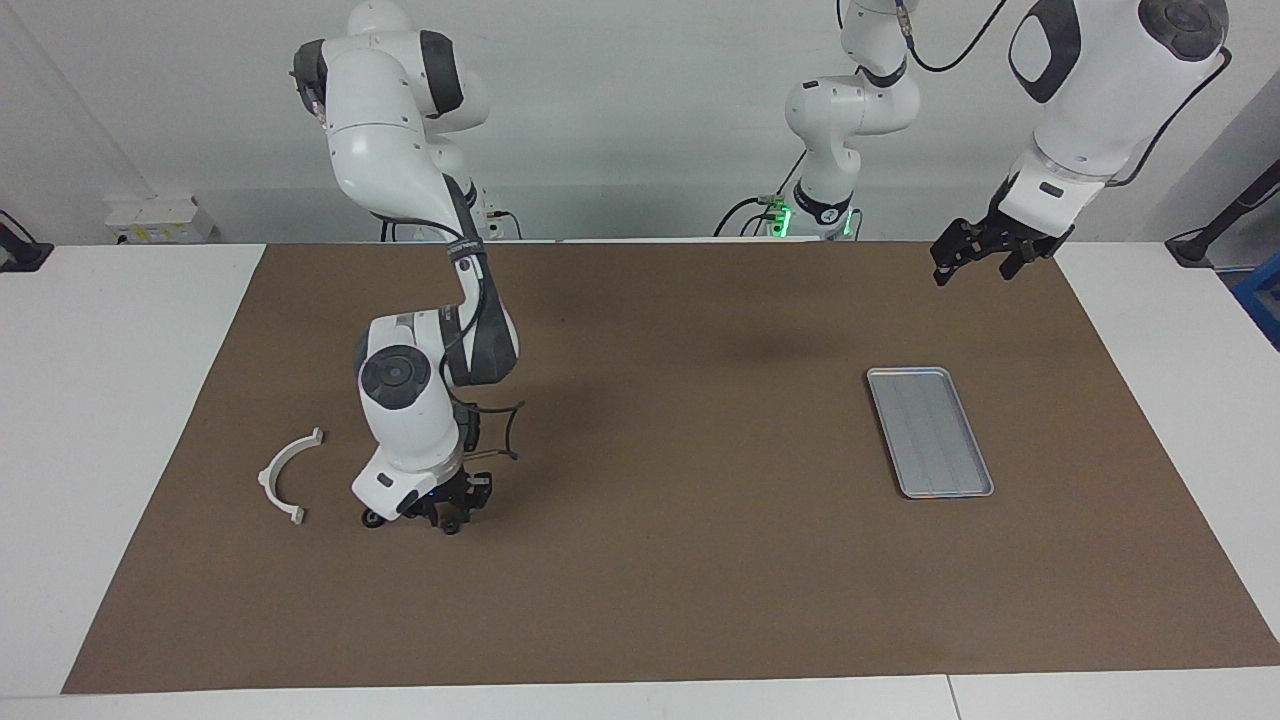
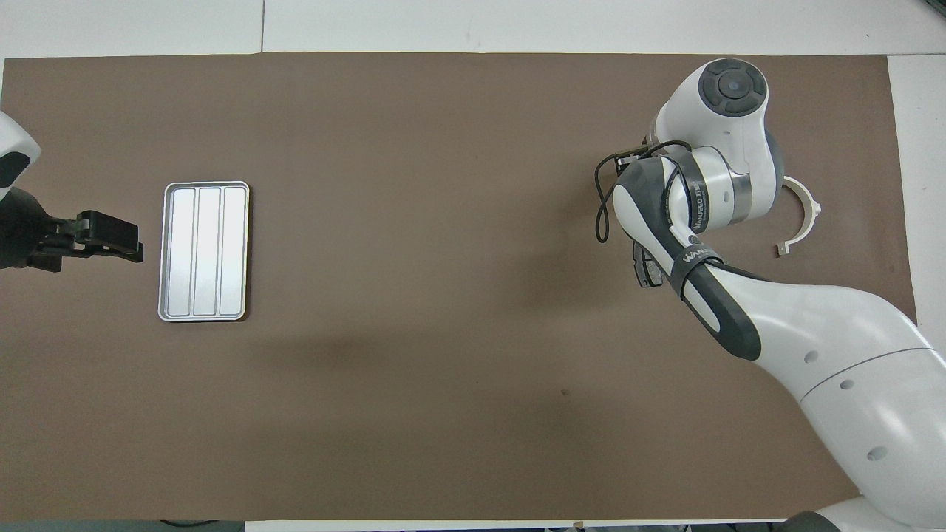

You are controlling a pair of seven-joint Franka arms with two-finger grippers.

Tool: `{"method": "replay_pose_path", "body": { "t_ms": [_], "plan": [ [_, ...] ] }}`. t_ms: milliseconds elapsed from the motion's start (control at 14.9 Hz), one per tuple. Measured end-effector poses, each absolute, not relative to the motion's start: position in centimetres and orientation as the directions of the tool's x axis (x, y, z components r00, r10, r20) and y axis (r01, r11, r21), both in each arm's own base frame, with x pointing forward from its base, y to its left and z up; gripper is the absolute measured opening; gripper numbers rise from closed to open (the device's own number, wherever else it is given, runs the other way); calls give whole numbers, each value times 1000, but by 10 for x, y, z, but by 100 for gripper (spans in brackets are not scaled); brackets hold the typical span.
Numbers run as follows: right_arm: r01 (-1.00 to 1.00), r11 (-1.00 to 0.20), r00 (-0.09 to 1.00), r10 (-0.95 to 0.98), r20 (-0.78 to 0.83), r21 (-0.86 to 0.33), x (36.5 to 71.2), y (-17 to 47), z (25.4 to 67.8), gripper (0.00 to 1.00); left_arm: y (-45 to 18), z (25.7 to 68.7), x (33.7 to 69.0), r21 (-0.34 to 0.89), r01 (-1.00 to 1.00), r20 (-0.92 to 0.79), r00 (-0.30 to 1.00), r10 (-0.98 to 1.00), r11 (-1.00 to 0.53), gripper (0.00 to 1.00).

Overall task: Place bearing gear from tray to pile
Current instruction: 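Carry the bearing beside the first one near the white arc and release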

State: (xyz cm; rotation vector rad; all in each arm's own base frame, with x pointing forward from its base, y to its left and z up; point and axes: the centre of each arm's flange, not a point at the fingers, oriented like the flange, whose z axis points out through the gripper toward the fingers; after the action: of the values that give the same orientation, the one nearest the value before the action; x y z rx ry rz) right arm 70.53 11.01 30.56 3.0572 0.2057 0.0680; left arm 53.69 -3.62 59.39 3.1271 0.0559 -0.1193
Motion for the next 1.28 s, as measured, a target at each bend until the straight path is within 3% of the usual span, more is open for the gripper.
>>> {"method": "replay_pose_path", "body": {
  "t_ms": [202, 470, 941, 1277],
  "plan": [
    [126, -989, 992, 128, 14, 82, 698, 108, 345, 99, -36, 594, 537, 10, 36, -76, 996, 35, -999, 100],
    [116, -990, 993, 118, 12, 84, 684, 103, 401, 100, -36, 594, 537, 10, 36, -76, 996, 35, -999, 100],
    [63, -994, 998, 63, -6, 85, 672, 67, 443, 100, -36, 594, 537, 10, 36, -76, 996, 35, -999, 100],
    [56, -995, 998, 57, 17, 79, 624, 64, 538, 100, -36, 594, 537, 10, 36, -76, 996, 35, -999, 100]
  ]
}}
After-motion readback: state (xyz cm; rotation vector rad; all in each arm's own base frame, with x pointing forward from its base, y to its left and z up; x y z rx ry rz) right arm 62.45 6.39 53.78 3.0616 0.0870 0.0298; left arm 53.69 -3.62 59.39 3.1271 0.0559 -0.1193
